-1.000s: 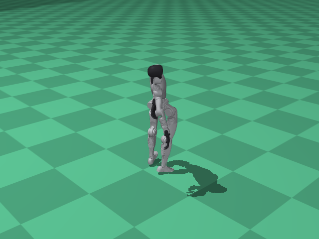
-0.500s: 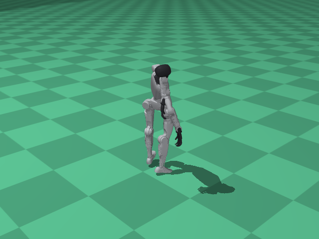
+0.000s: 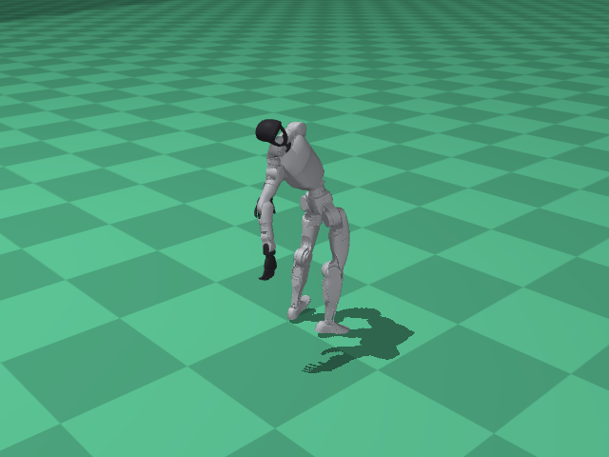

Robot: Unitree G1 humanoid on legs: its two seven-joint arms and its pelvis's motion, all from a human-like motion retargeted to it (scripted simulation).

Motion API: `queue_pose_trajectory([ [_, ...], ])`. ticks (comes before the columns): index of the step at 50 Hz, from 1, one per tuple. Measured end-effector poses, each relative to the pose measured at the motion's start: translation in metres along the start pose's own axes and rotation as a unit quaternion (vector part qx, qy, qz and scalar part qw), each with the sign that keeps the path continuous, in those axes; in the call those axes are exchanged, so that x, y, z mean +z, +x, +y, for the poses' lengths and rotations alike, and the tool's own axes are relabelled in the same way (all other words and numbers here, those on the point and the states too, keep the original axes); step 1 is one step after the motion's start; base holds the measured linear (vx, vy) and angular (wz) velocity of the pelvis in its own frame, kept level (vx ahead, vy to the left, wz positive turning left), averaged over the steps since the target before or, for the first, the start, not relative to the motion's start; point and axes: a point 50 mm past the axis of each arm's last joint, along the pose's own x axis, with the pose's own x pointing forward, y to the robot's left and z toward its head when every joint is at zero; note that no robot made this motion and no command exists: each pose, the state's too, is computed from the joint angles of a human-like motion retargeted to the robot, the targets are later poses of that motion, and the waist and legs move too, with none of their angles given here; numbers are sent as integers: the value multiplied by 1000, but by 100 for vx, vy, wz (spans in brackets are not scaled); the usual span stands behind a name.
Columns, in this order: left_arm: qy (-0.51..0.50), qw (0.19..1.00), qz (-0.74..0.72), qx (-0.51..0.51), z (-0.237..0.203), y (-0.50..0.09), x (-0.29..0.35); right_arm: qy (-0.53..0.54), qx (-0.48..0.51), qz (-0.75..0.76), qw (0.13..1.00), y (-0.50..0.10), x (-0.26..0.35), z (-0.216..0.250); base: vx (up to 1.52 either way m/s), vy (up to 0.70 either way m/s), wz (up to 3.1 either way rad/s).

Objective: Upper body actions

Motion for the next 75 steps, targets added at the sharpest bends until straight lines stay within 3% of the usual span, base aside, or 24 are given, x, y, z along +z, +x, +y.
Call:
queue_pose_trajectory([
  [31,53,997,-50,-5,8,0,19,46,42,78,995,-3,-33,17,-19,7,-131],
  [53,99,990,-88,-43,7,-2,30,69,47,121,989,-8,-54,24,15,-6,73],
  [75,-47,999,8,-4,4,0,4,131,-38,-3,991,0,-2,-4,11,0,129],
])
